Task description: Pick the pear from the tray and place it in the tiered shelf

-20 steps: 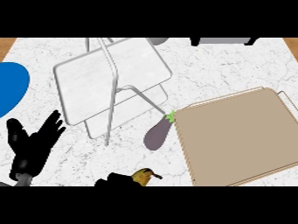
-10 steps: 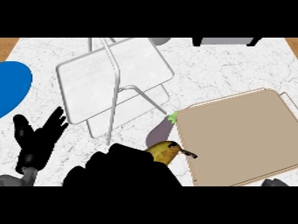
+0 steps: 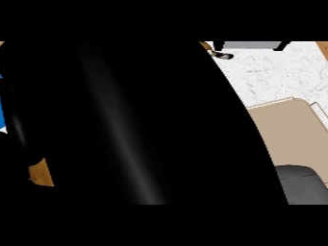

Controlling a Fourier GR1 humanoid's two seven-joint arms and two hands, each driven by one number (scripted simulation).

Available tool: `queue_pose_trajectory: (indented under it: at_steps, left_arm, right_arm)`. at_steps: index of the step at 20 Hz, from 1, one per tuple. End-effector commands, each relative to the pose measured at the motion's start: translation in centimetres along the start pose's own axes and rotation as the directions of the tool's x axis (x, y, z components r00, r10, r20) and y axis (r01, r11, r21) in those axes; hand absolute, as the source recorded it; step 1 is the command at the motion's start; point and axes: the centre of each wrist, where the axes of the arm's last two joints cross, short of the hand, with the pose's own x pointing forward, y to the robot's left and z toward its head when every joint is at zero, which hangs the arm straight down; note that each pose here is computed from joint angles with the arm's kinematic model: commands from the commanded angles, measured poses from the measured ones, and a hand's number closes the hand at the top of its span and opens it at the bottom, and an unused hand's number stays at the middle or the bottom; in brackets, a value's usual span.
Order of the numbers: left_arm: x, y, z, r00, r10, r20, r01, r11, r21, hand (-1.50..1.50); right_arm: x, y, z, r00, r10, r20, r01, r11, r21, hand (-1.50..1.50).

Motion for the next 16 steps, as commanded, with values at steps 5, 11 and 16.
queue_pose_trajectory:
  at_steps: [5,11,16]
  left_arm:
    - [-0.8,-0.1,-0.8,1.000,0.001,-0.002,-0.001,1.000,-0.006,0.00]
    - [-0.9,-0.9,0.2,1.000,-0.008,0.004,0.008,1.000,0.002,0.00]
    - [-0.4,0.8,-2.0,1.000,-0.009,-0.010,0.009,1.000,-0.011,0.00]
  right_arm:
    - [1.1,-3.5,-6.8,0.990,0.054,-0.127,-0.048,0.998,0.045,1.50]
    - [0.7,-2.2,-8.8,0.986,0.134,-0.096,-0.120,0.984,0.134,1.50]
    - [-3.6,0.6,-10.7,0.982,0.154,-0.107,-0.142,0.983,0.113,1.50]
